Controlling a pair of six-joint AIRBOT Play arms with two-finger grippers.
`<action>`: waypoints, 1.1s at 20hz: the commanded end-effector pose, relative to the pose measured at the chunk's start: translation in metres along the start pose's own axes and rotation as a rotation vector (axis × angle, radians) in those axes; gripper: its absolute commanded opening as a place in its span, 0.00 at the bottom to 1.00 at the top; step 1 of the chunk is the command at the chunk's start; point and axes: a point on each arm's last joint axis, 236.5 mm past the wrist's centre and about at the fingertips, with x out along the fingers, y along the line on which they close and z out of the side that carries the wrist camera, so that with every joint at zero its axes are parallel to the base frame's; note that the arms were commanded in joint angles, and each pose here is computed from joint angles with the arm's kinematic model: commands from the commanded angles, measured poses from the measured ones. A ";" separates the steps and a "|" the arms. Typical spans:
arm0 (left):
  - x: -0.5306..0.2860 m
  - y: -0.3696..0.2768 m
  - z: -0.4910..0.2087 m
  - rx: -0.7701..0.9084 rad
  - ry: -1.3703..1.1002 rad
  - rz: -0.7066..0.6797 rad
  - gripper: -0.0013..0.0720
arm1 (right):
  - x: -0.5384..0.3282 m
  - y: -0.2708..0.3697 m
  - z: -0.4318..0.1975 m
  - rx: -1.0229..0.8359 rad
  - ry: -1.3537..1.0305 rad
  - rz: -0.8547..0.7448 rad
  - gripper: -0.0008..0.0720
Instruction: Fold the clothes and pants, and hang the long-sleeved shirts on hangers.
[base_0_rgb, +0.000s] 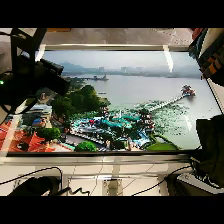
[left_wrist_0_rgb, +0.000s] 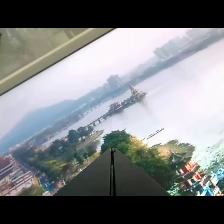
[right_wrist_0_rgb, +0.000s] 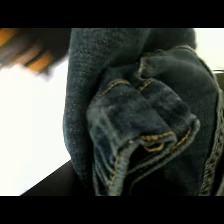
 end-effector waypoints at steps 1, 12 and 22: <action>-0.001 0.001 0.001 -0.001 -0.003 0.002 0.04 | -0.024 -0.090 0.003 0.306 -0.032 -0.308 0.06; -0.001 0.001 0.000 -0.001 -0.002 0.002 0.04 | -0.055 -0.102 -0.014 0.514 -0.063 -0.349 0.97; -0.001 0.002 0.000 0.002 -0.002 0.006 0.04 | -0.043 -0.043 0.024 0.192 -0.155 -0.100 0.53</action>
